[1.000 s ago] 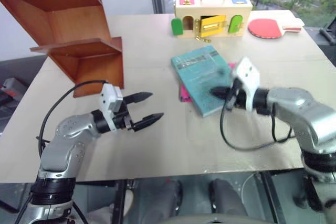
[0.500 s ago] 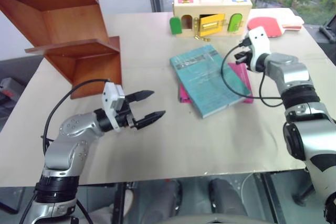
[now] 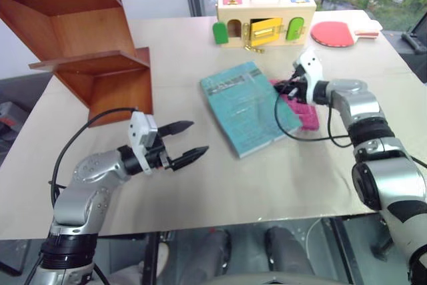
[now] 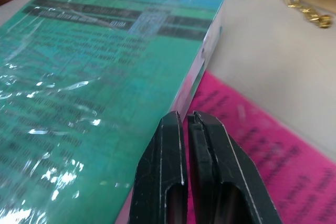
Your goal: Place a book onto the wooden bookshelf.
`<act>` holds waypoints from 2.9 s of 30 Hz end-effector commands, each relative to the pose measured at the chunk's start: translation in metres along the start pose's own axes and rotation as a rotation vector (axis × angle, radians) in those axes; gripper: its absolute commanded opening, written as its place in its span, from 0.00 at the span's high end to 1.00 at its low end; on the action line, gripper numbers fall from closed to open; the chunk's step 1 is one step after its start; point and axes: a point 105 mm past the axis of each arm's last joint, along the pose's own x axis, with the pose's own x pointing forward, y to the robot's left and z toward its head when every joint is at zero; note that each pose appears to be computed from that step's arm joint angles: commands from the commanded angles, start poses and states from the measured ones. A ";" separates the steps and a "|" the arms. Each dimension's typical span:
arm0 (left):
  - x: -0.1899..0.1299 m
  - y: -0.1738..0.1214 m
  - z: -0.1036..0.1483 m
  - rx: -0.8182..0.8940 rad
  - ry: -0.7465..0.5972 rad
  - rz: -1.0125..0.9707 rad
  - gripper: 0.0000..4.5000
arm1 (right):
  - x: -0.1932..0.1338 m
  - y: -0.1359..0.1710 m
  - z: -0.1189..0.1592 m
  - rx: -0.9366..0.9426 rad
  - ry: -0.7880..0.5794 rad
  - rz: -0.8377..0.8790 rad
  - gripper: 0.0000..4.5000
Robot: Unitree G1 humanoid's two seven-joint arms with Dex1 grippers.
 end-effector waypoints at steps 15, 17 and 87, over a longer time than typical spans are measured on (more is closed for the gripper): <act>-0.003 0.019 0.005 -0.139 0.027 0.054 0.00 | -0.157 0.134 0.010 -0.234 -0.090 0.087 0.04; -0.002 0.023 0.005 -0.217 0.028 0.049 0.00 | -0.164 0.153 0.005 -0.227 -0.067 0.086 0.01; -0.038 0.087 0.248 1.117 0.456 0.366 0.99 | -0.123 0.135 0.050 -0.257 -0.374 0.006 0.00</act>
